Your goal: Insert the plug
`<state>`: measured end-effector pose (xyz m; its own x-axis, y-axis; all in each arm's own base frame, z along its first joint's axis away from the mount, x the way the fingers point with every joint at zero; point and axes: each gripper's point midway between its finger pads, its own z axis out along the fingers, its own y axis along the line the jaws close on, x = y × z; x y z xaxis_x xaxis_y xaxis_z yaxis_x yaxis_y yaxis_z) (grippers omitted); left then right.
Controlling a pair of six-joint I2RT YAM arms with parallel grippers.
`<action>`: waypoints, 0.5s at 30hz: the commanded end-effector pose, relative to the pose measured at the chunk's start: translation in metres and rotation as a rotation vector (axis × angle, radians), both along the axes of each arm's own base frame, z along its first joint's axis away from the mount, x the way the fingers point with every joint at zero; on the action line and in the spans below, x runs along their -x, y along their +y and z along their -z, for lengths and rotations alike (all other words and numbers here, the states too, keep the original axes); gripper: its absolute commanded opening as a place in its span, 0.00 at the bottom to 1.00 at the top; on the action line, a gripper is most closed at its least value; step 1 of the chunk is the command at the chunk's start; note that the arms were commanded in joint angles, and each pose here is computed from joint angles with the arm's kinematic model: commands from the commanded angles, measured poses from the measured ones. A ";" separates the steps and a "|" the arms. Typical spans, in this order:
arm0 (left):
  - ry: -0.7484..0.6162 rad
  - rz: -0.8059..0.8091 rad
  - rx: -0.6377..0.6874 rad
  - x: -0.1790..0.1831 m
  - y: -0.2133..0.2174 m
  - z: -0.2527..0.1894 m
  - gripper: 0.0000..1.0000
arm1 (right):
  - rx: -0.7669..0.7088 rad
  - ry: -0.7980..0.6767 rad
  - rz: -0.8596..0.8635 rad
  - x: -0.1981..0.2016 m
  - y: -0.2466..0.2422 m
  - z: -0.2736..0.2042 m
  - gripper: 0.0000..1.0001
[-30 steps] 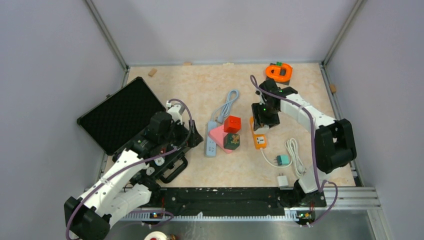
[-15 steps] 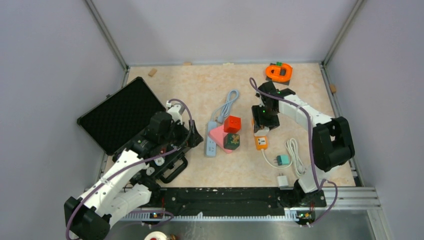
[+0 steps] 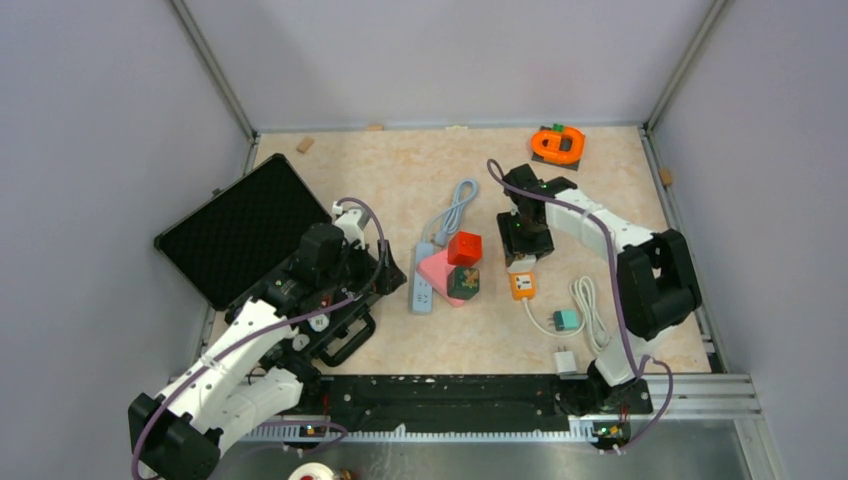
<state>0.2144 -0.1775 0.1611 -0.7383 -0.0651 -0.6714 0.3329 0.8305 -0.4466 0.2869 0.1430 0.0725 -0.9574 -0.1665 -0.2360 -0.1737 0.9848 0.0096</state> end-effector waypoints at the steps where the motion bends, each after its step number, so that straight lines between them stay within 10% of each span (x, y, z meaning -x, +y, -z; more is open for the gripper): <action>1: -0.067 0.017 0.030 -0.006 -0.004 -0.018 0.99 | 0.146 0.116 -0.002 0.021 -0.015 0.045 0.00; 15: -0.078 0.018 0.034 -0.007 -0.005 -0.023 0.99 | 0.162 0.258 -0.011 0.067 -0.022 0.096 0.00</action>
